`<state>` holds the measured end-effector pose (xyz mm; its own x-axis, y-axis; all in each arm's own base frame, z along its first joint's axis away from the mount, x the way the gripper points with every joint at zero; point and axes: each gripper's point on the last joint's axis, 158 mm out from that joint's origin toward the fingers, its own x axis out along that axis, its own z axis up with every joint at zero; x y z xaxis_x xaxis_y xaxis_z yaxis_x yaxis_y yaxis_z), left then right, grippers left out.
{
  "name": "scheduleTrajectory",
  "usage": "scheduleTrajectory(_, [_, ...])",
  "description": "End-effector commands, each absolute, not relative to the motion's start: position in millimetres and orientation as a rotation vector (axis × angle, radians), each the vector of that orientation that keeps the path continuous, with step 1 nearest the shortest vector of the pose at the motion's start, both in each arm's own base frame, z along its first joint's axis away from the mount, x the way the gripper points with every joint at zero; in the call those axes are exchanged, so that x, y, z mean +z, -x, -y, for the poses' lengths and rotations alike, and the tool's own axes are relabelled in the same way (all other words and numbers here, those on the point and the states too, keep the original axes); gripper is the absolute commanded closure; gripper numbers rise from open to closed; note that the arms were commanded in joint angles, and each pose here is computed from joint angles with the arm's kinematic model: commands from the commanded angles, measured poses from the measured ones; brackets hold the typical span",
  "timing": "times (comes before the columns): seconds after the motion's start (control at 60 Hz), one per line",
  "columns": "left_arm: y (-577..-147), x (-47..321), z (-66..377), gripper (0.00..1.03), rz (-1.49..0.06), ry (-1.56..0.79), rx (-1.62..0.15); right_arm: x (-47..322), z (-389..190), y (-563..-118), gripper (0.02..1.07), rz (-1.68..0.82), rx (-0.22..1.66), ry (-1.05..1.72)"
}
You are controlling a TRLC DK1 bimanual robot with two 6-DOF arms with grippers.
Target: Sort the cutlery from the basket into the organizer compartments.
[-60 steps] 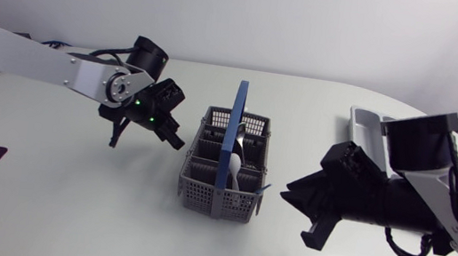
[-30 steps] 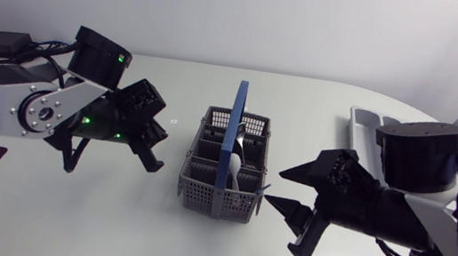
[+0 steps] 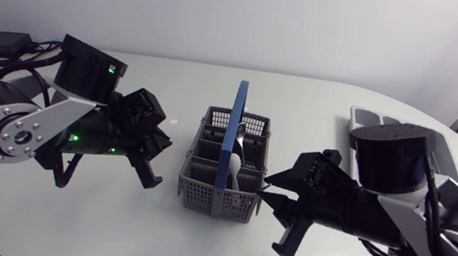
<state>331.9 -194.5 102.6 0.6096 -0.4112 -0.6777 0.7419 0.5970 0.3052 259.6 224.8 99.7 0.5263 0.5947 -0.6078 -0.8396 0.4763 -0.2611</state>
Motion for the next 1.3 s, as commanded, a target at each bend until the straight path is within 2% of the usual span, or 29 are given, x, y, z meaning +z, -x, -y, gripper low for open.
scheduleTrajectory(0.0, [-322.8, 97.3, 196.6, 0.88, -0.589, -0.635, -0.743, 89.7, -225.4, -258.3, 0.87, -0.491, 0.921, 0.595])
scheduleTrajectory(0.1, [-320.6, 96.4, 198.1, 0.88, -0.587, -0.637, -0.748, 89.9, -226.6, -259.9, 0.97, -0.491, 0.921, 0.595])
scheduleTrajectory(0.217, [-317.8, 96.3, 199.8, 0.88, -0.585, -0.638, -0.755, 90.8, -226.8, -261.2, 1.01, -0.489, 0.919, 0.597])
scheduleTrajectory(0.433, [-316.0, 100.6, 202.0, 0.88, -0.571, -0.638, -0.76, 108.2, -228.1, -259.9, 1.01, -0.472, 0.92, 0.596])
scheduleTrajectory(0.833, [-310.2, 101.9, 210.6, 0.88, -0.559, -0.647, -0.785, 185.8, -220.1, -244.8, 1.01, -0.394, 0.893, 0.565])
scheduleTrajectory(1.017, [-306.1, 102.5, 212.1, 0.88, -0.551, -0.65, -0.793, 224.3, -192.4, -244.0, 1.01, -0.388, 0.846, 0.517])
scheduleTrajectory(1.283, [-302.2, 101.6, 211.7, 0.88, -0.546, -0.651, -0.797, 238.7, -130.5, -266.5, 1.01, -0.438, 0.693, 0.483])
